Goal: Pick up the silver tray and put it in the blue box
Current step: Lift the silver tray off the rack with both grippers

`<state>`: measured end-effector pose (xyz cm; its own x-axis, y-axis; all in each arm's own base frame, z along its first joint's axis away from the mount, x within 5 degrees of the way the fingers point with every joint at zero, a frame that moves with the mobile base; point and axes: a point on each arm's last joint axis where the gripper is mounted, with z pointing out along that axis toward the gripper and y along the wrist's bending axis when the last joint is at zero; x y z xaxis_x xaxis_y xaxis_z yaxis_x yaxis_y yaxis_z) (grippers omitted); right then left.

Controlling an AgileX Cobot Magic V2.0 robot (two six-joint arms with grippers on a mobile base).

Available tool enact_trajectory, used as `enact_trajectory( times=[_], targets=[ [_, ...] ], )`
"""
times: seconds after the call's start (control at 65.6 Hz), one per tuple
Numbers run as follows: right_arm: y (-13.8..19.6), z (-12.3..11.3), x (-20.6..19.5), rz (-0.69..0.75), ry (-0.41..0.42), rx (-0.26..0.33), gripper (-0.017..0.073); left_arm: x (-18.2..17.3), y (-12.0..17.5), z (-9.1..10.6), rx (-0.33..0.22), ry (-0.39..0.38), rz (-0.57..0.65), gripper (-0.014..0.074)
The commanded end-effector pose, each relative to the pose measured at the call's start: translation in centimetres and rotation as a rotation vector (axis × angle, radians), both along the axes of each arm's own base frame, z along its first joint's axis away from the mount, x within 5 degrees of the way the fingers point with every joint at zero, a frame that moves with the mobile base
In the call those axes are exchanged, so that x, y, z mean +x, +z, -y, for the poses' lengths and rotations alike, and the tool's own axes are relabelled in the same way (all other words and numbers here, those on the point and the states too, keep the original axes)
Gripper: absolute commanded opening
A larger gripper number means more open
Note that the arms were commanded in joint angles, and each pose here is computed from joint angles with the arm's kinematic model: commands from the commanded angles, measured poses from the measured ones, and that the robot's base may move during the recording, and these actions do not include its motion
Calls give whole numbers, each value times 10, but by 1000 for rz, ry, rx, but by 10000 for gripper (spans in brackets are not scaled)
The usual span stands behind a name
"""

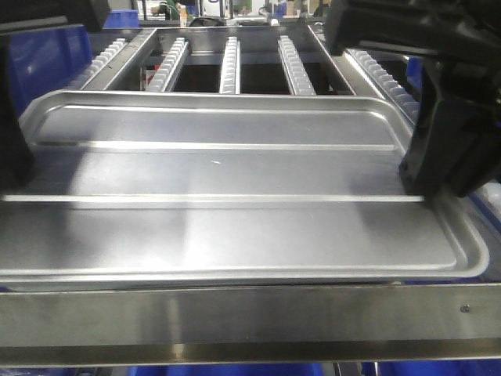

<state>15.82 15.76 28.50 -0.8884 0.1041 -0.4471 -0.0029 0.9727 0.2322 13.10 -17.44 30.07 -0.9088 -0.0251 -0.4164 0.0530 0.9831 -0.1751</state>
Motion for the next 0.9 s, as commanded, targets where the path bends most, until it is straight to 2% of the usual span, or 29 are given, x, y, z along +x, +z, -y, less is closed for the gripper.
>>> enact_trajectory(
  times=[0.0,0.884],
  targets=[
    [17,2,2,81,9,33,60,-1,14,-1,-44,-4,47,-104],
    [17,2,2,81,9,33,60,-1,14,-1,-44,-4,47,-104]
  ],
)
